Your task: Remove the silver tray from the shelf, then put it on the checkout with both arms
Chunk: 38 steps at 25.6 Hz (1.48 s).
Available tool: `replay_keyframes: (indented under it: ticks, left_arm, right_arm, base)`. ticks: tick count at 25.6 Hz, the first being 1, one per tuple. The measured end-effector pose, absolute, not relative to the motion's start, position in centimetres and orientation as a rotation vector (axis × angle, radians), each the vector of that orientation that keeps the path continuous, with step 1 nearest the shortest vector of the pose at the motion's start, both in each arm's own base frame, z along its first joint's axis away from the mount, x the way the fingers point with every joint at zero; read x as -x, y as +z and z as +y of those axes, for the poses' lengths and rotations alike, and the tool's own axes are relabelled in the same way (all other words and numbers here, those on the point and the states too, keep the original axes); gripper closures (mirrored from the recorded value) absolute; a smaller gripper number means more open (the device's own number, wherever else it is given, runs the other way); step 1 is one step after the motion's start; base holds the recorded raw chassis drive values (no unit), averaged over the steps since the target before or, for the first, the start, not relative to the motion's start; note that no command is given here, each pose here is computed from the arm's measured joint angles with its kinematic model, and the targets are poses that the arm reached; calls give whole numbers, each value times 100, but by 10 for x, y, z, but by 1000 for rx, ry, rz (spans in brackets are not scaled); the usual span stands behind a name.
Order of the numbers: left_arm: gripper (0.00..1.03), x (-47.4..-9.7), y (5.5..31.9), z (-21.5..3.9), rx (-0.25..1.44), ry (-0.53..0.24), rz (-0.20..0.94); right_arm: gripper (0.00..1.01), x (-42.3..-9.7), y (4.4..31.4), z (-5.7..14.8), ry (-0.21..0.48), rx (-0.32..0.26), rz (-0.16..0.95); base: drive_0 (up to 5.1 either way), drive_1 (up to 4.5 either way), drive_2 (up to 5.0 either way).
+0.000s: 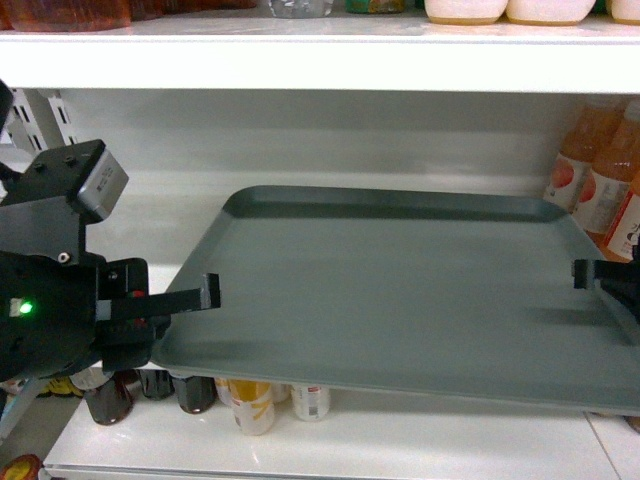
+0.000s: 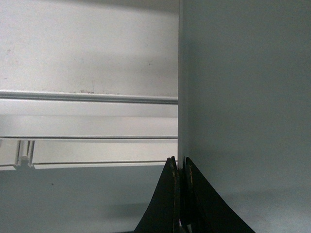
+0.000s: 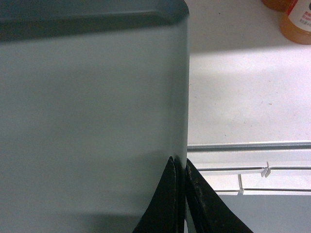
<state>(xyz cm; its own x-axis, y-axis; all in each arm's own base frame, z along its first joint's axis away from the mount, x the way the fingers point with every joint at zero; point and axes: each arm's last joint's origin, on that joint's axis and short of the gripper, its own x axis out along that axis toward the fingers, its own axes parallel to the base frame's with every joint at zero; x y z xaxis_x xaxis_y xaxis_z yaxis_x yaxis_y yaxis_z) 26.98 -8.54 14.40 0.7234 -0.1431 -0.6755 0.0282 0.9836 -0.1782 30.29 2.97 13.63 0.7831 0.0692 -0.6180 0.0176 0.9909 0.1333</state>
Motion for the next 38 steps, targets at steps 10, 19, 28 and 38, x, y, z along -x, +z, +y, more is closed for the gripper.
replay_keyframes:
  ticks: [10, 19, 28, 38]
  left_arm:
    - [100, -254, 156, -84, 144, -102, 691]
    - [100, -254, 156, -84, 143, -103, 691]
    - [100, -254, 156, -84, 143, -103, 691]
    - [100, -254, 156, -84, 143, -104, 690]
  right_arm:
    - [98, -278, 145, 30, 17, -137, 596]
    - [98, -278, 145, 30, 17, -137, 597]
    - [98, -278, 145, 30, 17, -137, 597]
    - [98, -278, 145, 30, 17, -137, 595]
  base:
    - [0, 0, 0]
    - [0, 0, 0]
    - [0, 0, 0]
    - [1, -85, 87]
